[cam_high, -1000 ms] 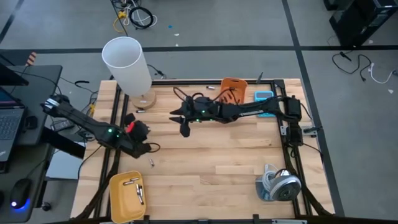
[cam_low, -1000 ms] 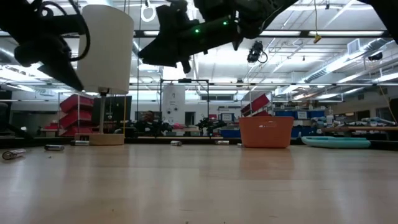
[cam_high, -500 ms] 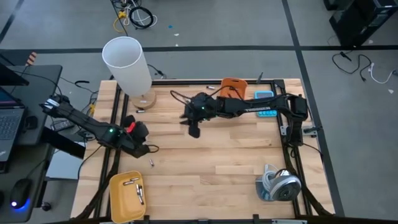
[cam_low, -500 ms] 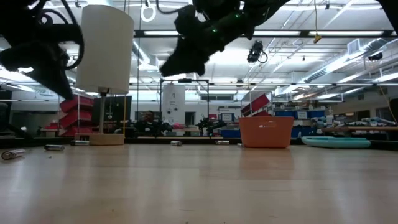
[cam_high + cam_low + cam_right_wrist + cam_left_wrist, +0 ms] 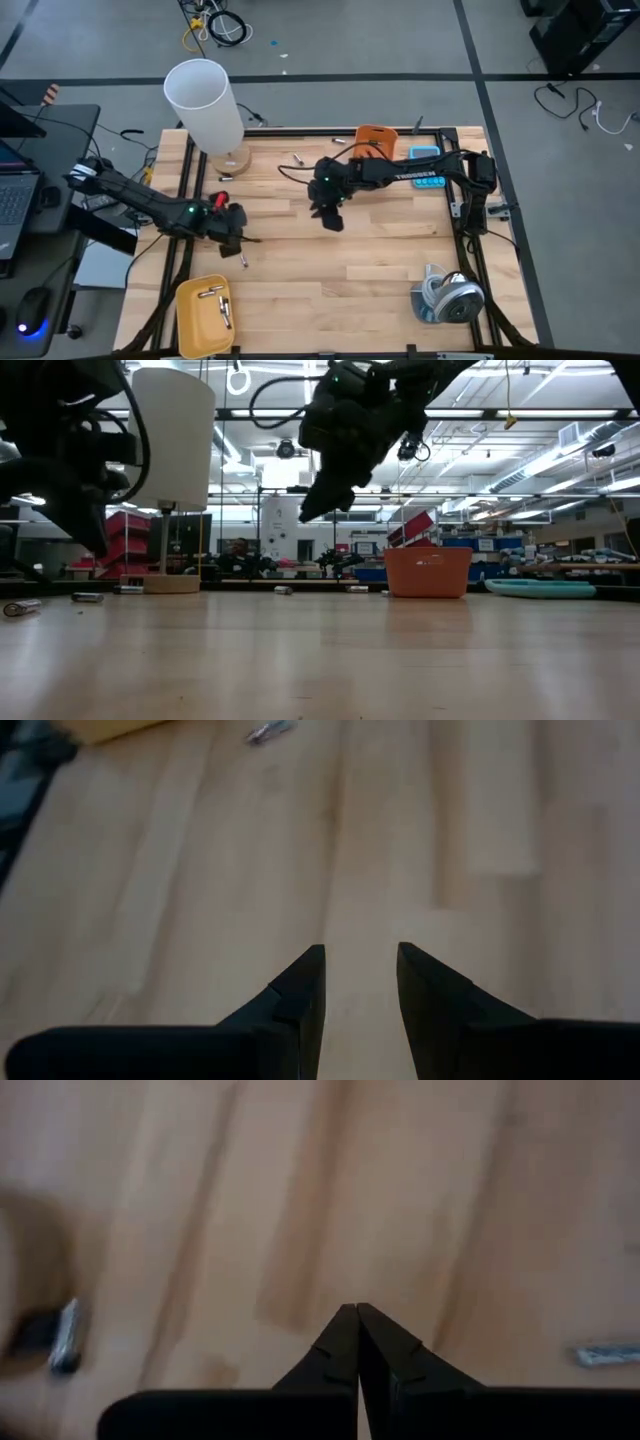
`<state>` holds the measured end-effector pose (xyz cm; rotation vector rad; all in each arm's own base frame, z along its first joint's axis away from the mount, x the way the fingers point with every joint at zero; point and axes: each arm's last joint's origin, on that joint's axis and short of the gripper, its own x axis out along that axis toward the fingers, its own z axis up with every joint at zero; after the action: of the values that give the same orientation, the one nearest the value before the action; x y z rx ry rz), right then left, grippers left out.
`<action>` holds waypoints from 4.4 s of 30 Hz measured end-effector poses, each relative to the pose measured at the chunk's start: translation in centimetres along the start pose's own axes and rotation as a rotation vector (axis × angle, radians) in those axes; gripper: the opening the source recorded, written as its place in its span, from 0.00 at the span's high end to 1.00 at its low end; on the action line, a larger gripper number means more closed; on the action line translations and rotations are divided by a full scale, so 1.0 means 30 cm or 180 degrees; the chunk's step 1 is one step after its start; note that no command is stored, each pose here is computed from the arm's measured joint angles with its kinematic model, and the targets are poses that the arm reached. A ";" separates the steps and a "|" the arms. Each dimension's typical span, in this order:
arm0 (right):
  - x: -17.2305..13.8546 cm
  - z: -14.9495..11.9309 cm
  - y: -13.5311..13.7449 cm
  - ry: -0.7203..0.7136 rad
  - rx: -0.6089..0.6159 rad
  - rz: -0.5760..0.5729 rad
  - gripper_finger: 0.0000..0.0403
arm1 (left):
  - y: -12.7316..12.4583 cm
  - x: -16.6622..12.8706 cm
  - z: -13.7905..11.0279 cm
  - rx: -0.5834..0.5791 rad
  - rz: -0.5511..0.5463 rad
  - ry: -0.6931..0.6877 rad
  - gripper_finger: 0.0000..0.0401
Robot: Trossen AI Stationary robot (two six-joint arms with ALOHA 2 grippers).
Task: Sort batteries
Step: Put the silver battery into the yellow bin
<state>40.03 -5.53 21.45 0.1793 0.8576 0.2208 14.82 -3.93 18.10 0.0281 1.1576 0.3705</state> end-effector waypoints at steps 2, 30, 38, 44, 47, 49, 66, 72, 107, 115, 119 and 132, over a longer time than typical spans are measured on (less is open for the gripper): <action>0.006 -0.024 -0.005 0.0080 0.0032 0.0143 0.72 | -0.012 0.015 0.003 0.0174 -0.0139 -0.0051 1.00; 0.022 -0.099 -0.009 0.0410 0.0003 0.0349 0.72 | -0.009 0.114 -0.083 -0.0090 0.0242 0.0358 0.98; 0.022 -0.099 -0.009 0.0410 0.0006 0.0351 0.72 | -0.008 0.117 -0.089 -0.0160 0.0258 0.0453 0.98; 0.022 -0.099 -0.008 0.0410 0.0005 0.0351 0.72 | -0.011 0.117 -0.090 -0.0145 0.0182 0.0498 0.96; 0.022 -0.099 -0.009 0.0409 -0.0002 0.0351 0.72 | -0.012 0.118 -0.088 -0.0088 0.0164 0.0477 0.92; 0.022 -0.099 -0.009 0.0409 -0.0003 0.0351 0.72 | -0.012 0.118 -0.087 -0.0084 0.0186 0.0452 0.88; 0.022 -0.099 -0.009 0.0407 -0.0049 0.0353 0.72 | -0.012 0.119 -0.075 -0.0027 0.0308 0.0261 0.57; 0.022 -0.099 -0.009 0.0406 -0.0081 0.0355 0.72 | -0.016 0.136 -0.084 -0.0059 0.0236 0.0206 0.56; 0.018 -0.122 -0.005 0.0621 -0.0038 0.0384 0.72 | -0.023 0.159 -0.103 -0.0489 0.0055 0.0183 0.97; 0.018 -0.122 -0.005 0.0620 -0.0040 0.0384 0.72 | -0.031 0.154 -0.078 -0.0608 0.0047 0.0004 0.96; 0.018 -0.122 -0.005 0.0621 -0.0039 0.0384 0.72 | -0.042 0.142 -0.046 -0.0693 -0.0044 -0.0174 0.97; 0.019 -0.120 -0.003 0.0606 -0.0052 0.0386 0.72 | -0.062 0.135 -0.005 -0.0894 -0.0279 -0.0537 0.97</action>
<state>37.64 -5.22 18.70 0.1974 1.0348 0.3625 16.61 -4.48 14.05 -0.2323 0.9290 0.4414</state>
